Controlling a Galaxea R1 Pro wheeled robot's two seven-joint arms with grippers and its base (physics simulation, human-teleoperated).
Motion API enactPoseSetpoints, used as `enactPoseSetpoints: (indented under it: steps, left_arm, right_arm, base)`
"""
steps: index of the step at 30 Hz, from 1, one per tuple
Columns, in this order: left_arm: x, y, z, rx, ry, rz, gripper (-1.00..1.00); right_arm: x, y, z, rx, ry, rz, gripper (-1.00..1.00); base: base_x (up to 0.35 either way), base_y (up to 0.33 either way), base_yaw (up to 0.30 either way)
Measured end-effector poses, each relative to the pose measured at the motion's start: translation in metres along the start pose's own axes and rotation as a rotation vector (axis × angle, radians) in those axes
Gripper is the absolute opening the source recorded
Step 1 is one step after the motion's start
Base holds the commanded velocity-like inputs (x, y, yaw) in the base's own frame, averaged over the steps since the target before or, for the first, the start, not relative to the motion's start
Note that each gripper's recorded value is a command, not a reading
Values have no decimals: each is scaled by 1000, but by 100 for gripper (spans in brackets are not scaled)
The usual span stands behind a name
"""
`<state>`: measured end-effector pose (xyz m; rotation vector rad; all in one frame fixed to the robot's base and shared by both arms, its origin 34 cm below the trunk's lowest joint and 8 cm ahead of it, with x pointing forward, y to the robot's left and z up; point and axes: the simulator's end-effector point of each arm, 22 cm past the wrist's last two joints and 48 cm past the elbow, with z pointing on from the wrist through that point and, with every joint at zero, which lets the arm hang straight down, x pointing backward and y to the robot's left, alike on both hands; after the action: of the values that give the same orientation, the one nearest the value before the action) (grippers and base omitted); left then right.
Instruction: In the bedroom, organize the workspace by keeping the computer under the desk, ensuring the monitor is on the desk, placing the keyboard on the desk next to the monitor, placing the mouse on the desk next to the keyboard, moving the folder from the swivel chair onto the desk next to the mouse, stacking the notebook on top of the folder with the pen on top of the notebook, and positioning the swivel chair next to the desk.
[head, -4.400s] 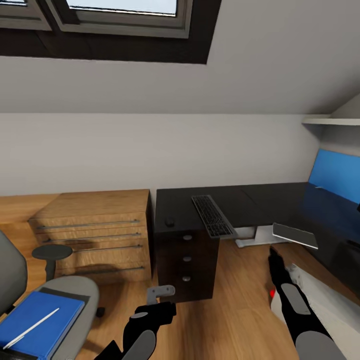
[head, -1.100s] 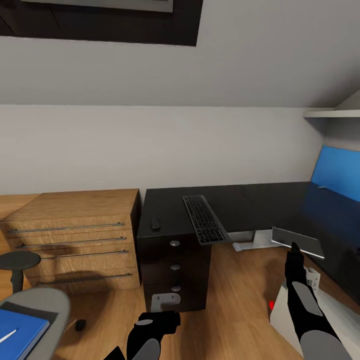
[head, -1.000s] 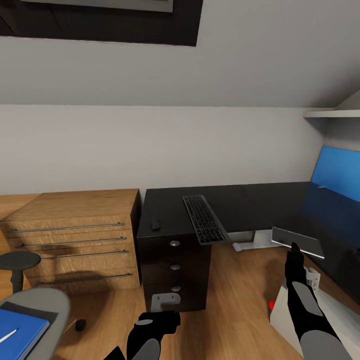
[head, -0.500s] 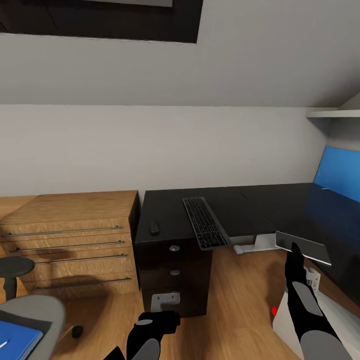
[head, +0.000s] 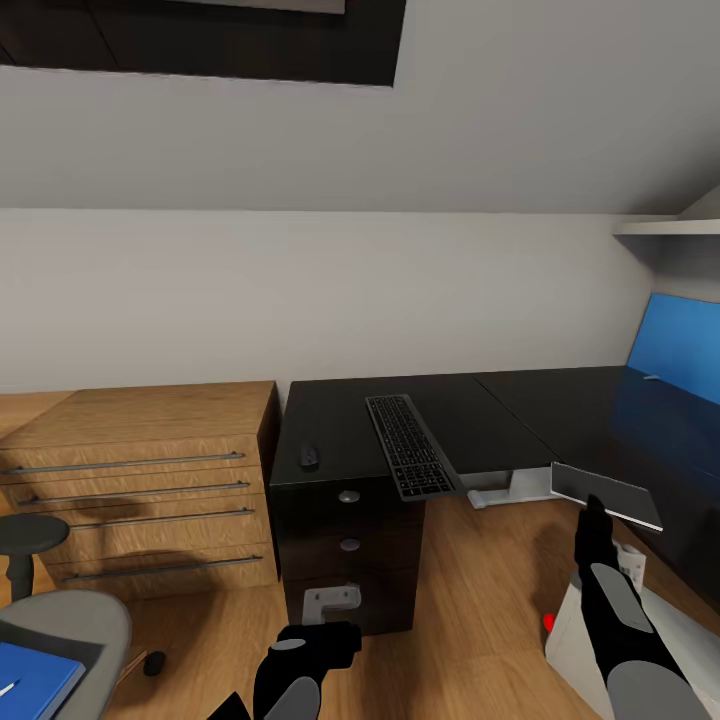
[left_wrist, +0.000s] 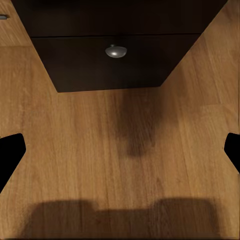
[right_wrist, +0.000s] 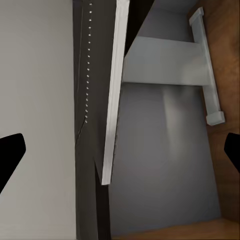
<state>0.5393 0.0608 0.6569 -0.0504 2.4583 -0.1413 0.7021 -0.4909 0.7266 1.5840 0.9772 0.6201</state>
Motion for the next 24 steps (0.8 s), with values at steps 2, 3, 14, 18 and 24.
enactPoseSetpoints:
  steps: [2,3,14,18,24]
  left_arm:
    - [1,-1,0,4,6,-5,100]
    - [2,-1,0,6,8,-6,100]
    - [3,-3,0,11,15,-10,100]
    - [3,-3,0,11,15,-10,100]
    - [3,-2,0,12,14,-10,100]
  right_arm:
    - [-1,-1,0,4,-1,5,100]
    - [-1,-1,0,5,-1,7,100]
    - [-2,-2,1,11,-2,14,100]
    - [-2,-2,1,11,-2,14,100]
    - [-2,-2,0,10,-2,14,100]
  base:
    - [0,0,0]
    - [0,0,0]
    - [0,0,0]
    - [0,0,0]
    - [85,0,0]
